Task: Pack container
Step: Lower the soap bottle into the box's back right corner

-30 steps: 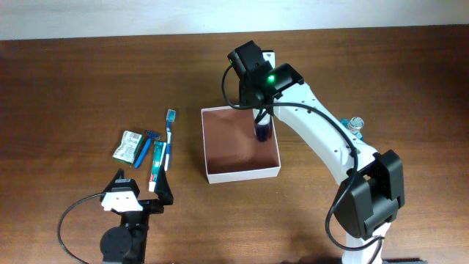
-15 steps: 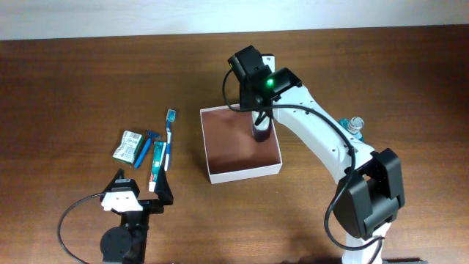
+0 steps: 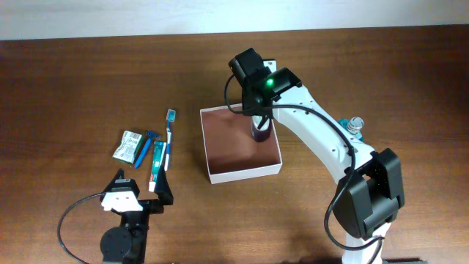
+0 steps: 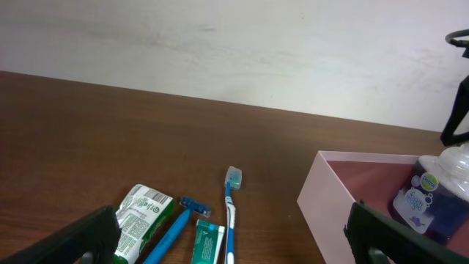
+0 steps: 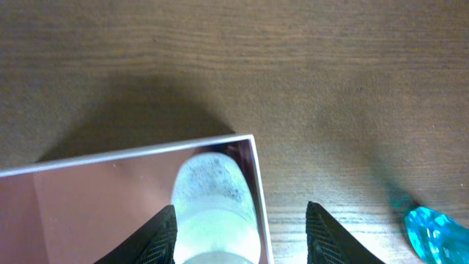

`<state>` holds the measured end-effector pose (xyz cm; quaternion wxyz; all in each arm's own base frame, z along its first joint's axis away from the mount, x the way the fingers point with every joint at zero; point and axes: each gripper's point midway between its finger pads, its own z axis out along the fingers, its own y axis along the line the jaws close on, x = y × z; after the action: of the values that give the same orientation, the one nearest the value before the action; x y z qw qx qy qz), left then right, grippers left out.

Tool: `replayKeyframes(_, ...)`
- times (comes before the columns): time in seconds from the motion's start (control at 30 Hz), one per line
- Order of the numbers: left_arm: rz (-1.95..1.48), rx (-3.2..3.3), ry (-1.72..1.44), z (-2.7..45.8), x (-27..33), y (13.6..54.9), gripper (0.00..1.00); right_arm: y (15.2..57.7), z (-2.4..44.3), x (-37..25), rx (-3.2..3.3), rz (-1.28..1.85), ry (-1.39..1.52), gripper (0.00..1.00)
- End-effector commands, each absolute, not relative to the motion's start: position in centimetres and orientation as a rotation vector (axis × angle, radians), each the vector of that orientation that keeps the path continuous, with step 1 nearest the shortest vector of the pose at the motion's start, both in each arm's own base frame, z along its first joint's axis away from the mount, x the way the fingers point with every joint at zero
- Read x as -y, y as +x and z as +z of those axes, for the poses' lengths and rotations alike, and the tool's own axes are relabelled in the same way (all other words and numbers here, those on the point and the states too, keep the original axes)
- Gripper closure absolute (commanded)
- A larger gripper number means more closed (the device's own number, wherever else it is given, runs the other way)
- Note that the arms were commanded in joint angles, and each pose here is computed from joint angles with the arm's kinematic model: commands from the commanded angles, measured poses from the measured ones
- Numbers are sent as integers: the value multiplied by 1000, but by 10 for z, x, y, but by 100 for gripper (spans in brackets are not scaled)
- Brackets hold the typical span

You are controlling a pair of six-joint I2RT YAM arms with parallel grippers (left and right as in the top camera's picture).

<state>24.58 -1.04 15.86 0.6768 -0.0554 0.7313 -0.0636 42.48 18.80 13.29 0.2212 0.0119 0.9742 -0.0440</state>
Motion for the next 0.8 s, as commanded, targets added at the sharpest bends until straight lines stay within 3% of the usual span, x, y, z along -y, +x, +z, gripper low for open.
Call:
replayKeyframes(0.0,-124,-1639,-118,158,9,246,1,423,139,-184,-2689,-138,6,51)
replayKeyframes(0.57,-124,-1639,-118,158,9,246,1,413,135,-192,-2743,-93,-153,51)
replayKeyframes(0.77,-124,-1639,-118,158,9,246,1,425,154,-199,-2676,-67,-228,46)
